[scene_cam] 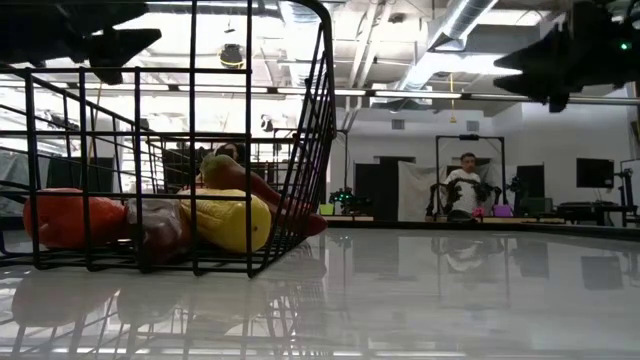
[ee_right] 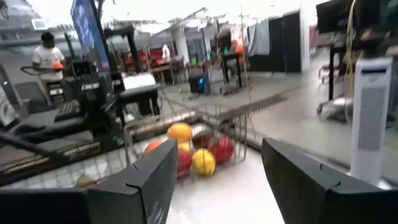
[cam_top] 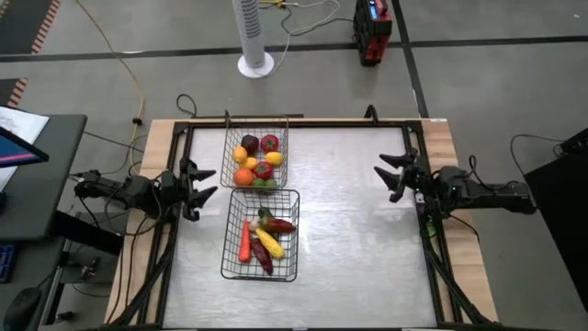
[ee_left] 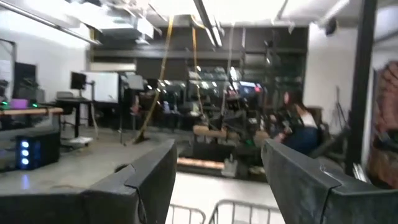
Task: Sort produce into baskets
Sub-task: Return to Home Position
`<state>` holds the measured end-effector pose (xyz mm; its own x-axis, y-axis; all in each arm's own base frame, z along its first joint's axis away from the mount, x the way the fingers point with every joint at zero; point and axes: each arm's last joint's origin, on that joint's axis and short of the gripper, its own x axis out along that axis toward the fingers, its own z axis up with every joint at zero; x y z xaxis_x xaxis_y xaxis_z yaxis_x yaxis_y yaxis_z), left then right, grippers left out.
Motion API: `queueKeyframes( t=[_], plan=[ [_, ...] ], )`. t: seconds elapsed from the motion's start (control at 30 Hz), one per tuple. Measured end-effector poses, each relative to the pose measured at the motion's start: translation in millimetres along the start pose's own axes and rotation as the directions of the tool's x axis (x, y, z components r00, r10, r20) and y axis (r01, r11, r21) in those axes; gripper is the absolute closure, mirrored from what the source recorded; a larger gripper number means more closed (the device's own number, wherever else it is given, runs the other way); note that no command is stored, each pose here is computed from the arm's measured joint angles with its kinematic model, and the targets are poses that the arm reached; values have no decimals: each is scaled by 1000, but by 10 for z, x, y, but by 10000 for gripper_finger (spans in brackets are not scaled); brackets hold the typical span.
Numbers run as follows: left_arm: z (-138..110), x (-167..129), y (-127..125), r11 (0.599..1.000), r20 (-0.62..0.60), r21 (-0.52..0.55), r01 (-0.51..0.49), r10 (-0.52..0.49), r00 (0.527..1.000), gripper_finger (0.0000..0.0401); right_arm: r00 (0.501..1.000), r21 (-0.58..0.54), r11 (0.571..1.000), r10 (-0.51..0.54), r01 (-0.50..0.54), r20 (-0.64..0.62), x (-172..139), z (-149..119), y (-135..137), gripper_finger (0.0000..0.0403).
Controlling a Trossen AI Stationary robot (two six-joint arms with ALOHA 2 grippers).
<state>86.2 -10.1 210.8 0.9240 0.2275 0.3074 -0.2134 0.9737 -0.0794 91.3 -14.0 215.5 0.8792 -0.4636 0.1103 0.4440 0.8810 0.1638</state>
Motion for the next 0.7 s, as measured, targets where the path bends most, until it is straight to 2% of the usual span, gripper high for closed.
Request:
queueKeyframes(
  t=[0.17,0.33,0.5,0.7],
  plan=[
    [-69,-3,-24,997,-63,26,71,-69,996,178,997,38,999,17,-14,-79,-65,-85,-16,143],
    [-75,-5,-43,988,-65,70,140,-136,989,178,985,52,999,6,3,-173,-88,-185,-26,143],
    [-106,-12,-68,970,-94,89,225,-216,972,178,982,94,991,-84,100,-168,-84,-194,-54,143],
    [-171,-33,-109,926,-154,72,371,-357,921,178,982,142,983,-89,113,-167,-84,-194,-55,143]
  ],
)
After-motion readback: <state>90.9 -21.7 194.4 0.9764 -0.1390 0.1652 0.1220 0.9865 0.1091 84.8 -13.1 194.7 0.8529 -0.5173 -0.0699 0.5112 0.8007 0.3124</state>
